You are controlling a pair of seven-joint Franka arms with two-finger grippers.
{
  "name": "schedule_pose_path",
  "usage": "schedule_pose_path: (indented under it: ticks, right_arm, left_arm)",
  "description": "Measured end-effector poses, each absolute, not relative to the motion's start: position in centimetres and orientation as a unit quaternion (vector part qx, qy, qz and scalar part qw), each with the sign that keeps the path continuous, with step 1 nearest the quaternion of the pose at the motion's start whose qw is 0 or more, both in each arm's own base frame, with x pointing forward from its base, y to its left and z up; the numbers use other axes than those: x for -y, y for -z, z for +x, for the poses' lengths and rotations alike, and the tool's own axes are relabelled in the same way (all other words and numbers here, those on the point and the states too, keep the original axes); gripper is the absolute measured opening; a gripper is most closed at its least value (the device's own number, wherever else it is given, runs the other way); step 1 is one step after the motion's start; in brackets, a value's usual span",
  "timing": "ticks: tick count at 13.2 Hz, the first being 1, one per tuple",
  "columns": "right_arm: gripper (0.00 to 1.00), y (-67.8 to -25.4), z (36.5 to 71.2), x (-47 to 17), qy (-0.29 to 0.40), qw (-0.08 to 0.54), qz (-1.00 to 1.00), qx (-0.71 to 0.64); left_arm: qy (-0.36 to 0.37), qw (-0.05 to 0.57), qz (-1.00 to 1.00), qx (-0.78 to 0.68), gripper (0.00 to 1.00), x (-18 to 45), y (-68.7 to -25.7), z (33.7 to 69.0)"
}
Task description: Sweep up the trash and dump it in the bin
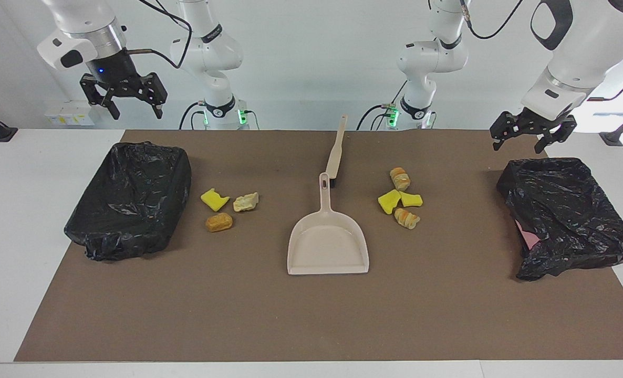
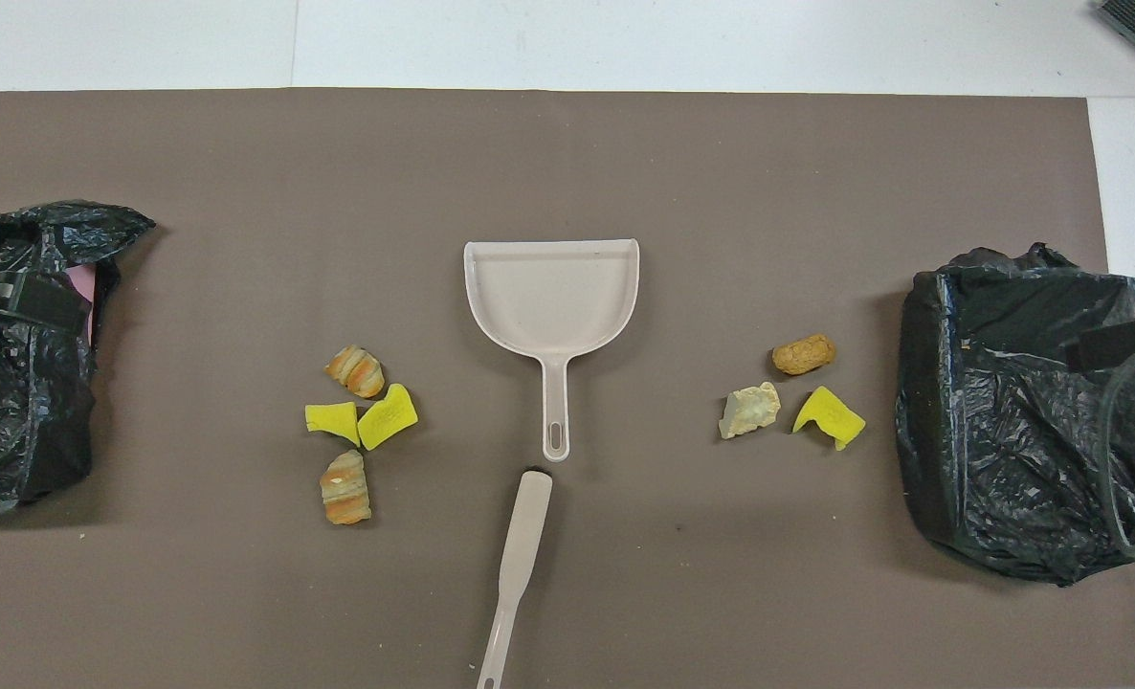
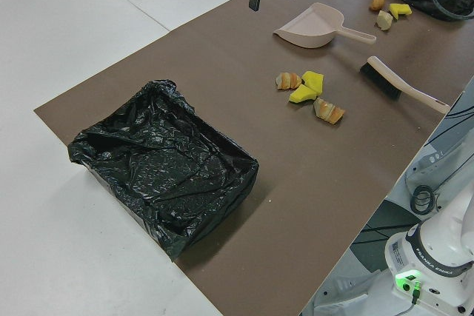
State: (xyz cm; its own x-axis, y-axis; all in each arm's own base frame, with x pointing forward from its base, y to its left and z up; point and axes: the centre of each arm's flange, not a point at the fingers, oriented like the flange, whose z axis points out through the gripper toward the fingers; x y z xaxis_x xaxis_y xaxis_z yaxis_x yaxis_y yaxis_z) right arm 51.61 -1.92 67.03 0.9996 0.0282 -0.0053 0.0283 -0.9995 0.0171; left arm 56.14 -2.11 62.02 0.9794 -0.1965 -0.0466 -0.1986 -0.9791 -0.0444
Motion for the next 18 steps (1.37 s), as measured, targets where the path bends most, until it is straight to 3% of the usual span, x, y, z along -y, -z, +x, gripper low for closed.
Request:
schedule_pose_path:
  ticks: [12, 18]
  right_arm:
    - [1.0, -66.9, 51.5, 2.0, 0.007, 0.008, 1.0, -0.014]
    - [1.0, -67.2, 51.3, 1.8, 0.005, 0.008, 1.0, -0.015]
  left_arm:
    - [-0.037, 0.023, -0.992, -0.117, 1.0, 3.9, -60.4, 54.8]
    - [-0.042, 0.017, -0.985, -0.164, 1.0, 8.9, -56.2, 52.7]
